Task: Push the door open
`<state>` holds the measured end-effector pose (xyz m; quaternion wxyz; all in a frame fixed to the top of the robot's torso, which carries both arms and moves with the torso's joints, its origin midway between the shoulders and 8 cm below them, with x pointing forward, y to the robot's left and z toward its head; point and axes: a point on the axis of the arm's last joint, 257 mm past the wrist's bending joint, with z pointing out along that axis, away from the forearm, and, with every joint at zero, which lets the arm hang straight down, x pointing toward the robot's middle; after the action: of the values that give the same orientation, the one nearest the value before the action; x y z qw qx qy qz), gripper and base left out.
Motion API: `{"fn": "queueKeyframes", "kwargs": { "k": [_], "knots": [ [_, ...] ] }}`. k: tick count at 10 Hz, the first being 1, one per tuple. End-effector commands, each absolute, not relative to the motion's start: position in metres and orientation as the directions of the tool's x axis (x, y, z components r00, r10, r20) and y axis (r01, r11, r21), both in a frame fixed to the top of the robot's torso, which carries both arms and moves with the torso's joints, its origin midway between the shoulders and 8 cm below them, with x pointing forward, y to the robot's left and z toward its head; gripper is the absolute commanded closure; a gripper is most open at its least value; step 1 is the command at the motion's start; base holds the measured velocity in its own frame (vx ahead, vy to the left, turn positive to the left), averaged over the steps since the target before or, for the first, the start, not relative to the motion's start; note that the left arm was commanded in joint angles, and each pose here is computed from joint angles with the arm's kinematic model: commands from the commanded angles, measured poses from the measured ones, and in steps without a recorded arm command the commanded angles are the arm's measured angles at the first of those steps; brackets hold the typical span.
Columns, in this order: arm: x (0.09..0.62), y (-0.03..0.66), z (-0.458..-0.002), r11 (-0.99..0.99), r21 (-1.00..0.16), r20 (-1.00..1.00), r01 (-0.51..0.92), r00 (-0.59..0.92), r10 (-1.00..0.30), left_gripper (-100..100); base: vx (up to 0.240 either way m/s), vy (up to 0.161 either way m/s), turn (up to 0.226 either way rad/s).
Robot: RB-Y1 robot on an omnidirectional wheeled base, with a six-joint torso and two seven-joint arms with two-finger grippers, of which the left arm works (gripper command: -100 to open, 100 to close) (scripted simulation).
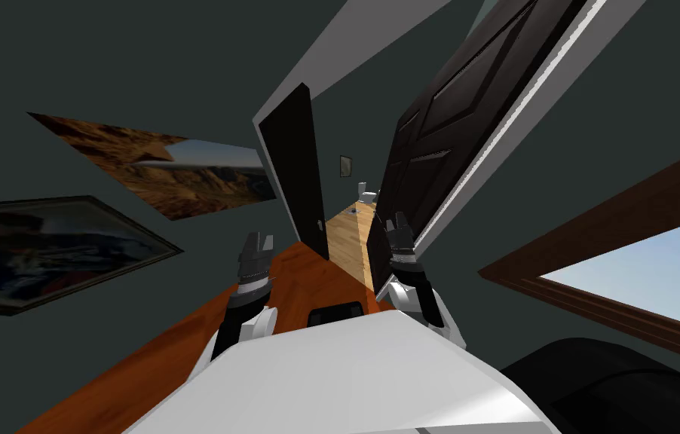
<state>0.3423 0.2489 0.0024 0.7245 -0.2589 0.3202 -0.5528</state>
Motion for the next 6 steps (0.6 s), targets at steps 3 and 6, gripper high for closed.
{"fn": "queueKeyframes", "kwargs": {
  "k": [3, 6],
  "knots": [
    [0.357, 0.240, -0.026, 0.222, -0.764, -0.173, 0.606, 0.139, -0.975, -100, 0.136, 0.045, -0.088],
    [0.366, 0.234, -0.046, 0.200, -0.787, -0.168, 0.584, 0.109, -0.980, -100, 0.114, 0.088, -0.068]
  ]
}}
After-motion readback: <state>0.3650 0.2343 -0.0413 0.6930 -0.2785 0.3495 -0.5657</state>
